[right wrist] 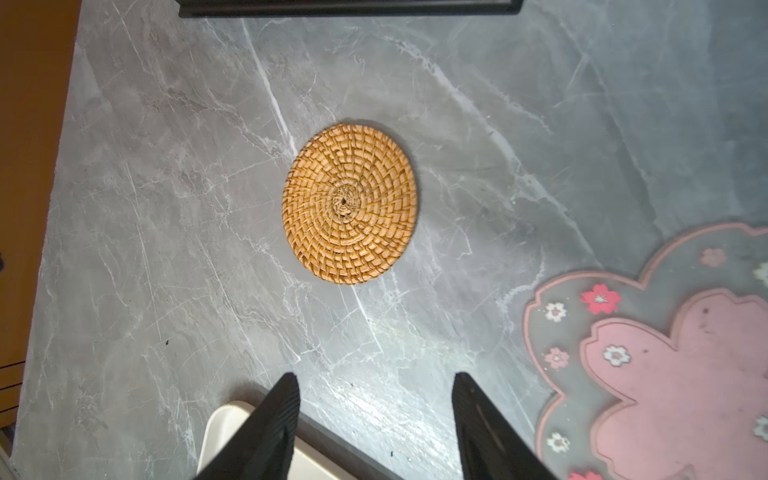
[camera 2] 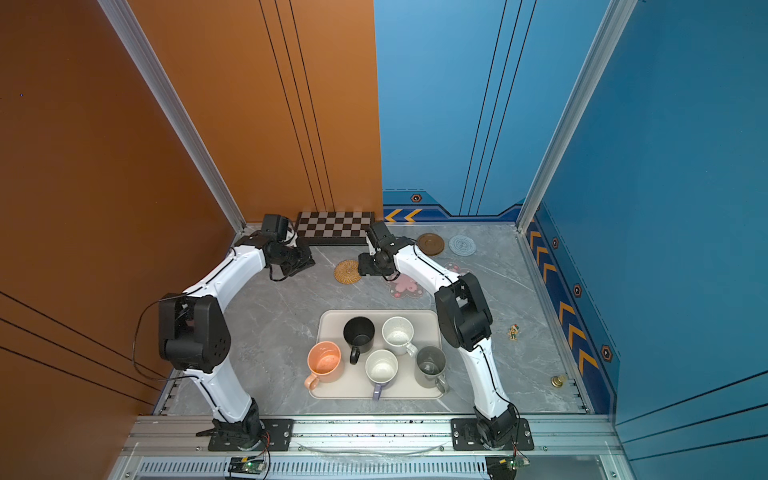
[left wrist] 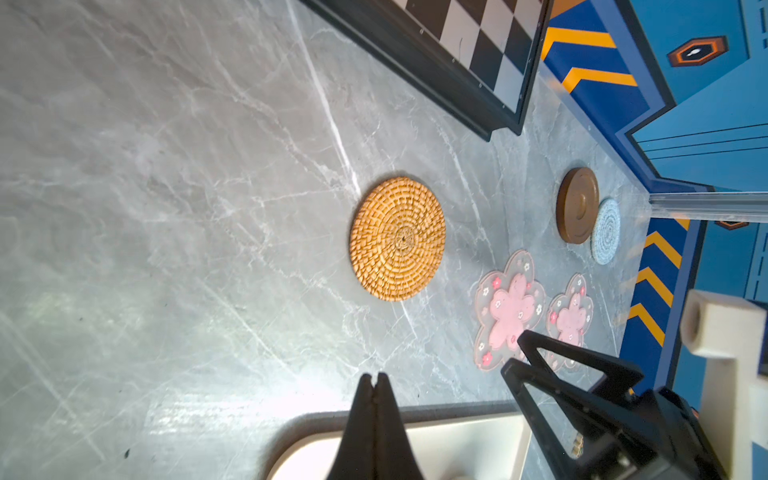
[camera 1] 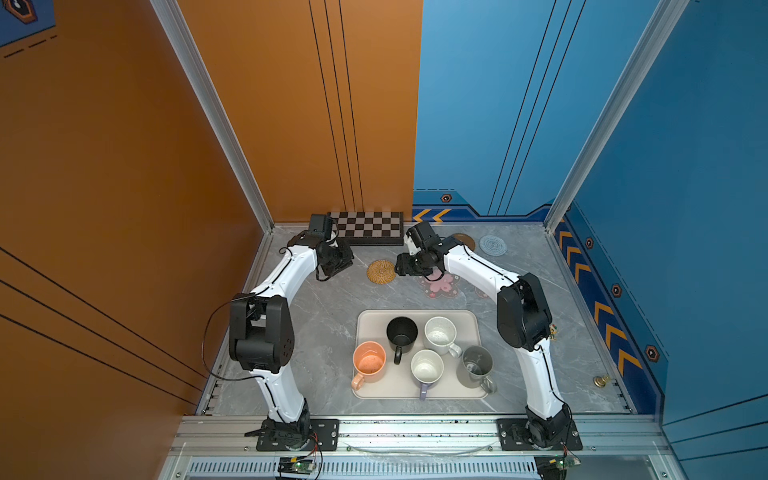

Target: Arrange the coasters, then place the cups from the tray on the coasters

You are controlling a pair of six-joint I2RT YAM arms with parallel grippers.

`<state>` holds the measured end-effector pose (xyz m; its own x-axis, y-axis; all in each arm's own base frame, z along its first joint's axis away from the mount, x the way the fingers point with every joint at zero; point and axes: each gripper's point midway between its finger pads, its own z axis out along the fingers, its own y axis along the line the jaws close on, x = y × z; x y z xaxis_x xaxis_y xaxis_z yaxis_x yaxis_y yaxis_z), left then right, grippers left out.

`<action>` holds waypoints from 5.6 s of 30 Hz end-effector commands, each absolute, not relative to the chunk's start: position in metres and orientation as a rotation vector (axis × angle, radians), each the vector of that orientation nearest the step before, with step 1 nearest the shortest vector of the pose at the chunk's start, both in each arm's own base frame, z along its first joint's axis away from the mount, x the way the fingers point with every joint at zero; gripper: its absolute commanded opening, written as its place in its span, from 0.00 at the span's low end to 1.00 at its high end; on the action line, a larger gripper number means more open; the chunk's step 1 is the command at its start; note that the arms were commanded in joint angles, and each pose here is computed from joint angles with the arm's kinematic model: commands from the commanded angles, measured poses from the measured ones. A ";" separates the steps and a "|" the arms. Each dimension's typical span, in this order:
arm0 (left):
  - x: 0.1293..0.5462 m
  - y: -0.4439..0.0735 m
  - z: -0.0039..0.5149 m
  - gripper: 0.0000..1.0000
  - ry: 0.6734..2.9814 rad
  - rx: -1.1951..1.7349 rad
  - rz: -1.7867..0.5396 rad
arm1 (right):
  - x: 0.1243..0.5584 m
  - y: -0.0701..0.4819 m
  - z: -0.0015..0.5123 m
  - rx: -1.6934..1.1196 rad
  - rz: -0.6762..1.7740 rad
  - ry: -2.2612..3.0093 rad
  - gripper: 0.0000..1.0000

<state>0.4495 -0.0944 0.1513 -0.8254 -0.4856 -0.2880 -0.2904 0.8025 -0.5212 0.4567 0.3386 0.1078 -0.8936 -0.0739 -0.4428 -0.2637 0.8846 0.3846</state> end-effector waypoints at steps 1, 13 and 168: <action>0.436 -0.078 0.163 0.00 2.552 -0.585 -0.628 | 0.461 0.350 0.110 -0.220 0.660 2.625 0.58; 0.398 -0.040 0.156 0.00 2.541 -0.665 -0.583 | 0.477 0.378 0.083 -0.101 0.778 2.630 0.23; 0.422 -0.048 0.141 0.00 2.569 -0.700 -0.537 | 0.585 0.243 0.094 0.032 0.733 2.471 0.33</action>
<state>0.4220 -0.0463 0.1255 -0.7959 -0.5433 -0.2671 -0.3943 0.8000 -0.4522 0.5877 0.2530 0.0570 -0.8740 0.1882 -0.4480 -0.0990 0.8336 0.5434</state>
